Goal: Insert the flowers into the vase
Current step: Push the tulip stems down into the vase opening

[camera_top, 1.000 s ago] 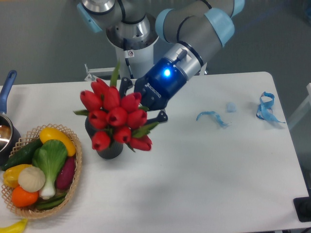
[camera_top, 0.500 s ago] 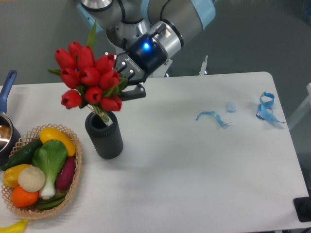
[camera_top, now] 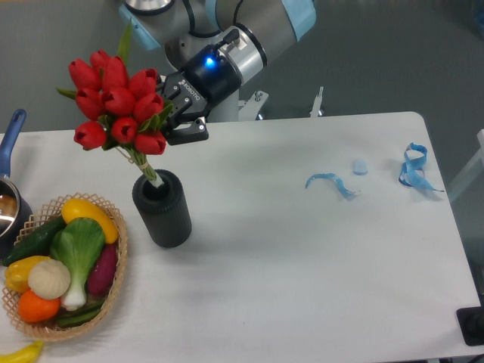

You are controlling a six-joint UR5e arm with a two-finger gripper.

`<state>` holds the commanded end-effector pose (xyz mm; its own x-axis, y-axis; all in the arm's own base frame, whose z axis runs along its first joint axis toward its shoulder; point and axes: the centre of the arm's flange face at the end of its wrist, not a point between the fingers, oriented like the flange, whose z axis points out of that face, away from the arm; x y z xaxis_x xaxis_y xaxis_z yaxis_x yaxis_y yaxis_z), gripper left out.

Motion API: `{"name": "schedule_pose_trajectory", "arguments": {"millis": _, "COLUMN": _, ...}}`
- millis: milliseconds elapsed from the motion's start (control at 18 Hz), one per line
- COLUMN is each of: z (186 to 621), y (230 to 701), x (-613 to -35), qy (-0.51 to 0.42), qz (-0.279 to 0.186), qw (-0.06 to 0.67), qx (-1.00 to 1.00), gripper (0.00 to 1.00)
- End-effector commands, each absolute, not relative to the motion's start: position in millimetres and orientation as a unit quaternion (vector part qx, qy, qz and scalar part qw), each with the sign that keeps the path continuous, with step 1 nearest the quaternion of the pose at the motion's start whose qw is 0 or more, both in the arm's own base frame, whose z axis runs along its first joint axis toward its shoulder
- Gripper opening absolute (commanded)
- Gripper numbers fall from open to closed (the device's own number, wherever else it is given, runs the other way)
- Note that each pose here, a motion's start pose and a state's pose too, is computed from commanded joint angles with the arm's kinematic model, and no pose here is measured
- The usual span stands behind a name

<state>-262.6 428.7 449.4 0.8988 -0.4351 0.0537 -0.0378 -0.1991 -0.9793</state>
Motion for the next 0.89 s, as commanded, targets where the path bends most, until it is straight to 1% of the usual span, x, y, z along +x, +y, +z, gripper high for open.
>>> {"name": "schedule_pose_trajectory", "arguments": {"millis": 389, "z": 423.8, "y": 422.0, "x": -251.7, "qy": 0.174, "qz": -0.154, "qw": 0.613, "qx": -0.756, "gripper": 0.07}}
{"name": "schedule_pose_trajectory", "arguments": {"millis": 667, "z": 410.0, "y": 421.0, "x": -248.9, "qy": 0.176, "qz": -0.155, "qw": 0.610, "qx": -0.757, "gripper": 0.11}}
{"name": "schedule_pose_trajectory", "arguments": {"millis": 889, "z": 383.6, "y": 415.1, "x": -240.4, "qy": 0.194, "qz": -0.148, "qw": 0.610, "qx": -0.754, "gripper": 0.11}}
